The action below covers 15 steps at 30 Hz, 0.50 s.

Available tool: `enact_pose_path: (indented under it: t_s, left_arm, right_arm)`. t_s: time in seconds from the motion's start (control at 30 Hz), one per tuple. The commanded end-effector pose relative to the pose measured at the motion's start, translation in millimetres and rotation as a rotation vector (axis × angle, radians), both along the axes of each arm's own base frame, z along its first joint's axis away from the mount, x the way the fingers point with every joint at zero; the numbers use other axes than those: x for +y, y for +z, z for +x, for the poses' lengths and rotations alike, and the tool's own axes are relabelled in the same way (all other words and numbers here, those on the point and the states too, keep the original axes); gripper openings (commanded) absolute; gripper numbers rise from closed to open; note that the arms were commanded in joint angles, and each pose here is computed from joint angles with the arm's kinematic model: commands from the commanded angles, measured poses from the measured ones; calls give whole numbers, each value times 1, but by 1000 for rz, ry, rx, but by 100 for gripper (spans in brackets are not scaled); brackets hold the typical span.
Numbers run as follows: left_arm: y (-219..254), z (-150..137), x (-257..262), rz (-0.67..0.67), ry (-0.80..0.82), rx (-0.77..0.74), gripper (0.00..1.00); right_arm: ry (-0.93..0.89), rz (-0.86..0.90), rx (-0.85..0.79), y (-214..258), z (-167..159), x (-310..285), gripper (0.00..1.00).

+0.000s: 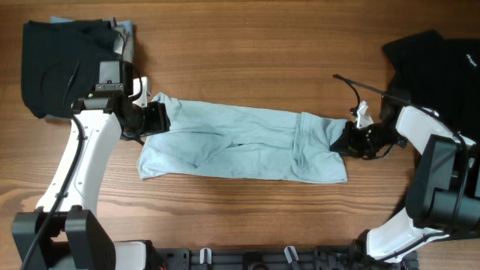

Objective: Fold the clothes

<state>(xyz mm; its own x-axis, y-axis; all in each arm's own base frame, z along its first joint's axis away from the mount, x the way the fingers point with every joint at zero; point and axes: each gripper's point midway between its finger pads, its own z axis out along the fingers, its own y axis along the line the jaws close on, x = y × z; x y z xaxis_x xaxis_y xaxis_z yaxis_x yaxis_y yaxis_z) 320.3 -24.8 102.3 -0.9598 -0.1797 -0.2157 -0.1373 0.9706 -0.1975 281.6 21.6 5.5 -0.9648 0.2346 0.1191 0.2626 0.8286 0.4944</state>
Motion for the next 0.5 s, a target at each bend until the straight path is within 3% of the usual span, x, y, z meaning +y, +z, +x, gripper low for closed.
enact_pose_path:
  t_s: [0.0, 0.13, 0.47]
  left_arm:
    - [-5, -2, -3, -6, -28, 11, 65]
    - [-5, -2, -3, -6, -28, 10, 65]
    - [-4, 2, -3, -6, -28, -4, 64]
  right_arm:
    - [-33, -208, -29, 28, 19, -35, 4]
    - [-63, -359, -55, 61, 27, -61, 4]
    - [-56, -371, -96, 81, 33, -41, 4]
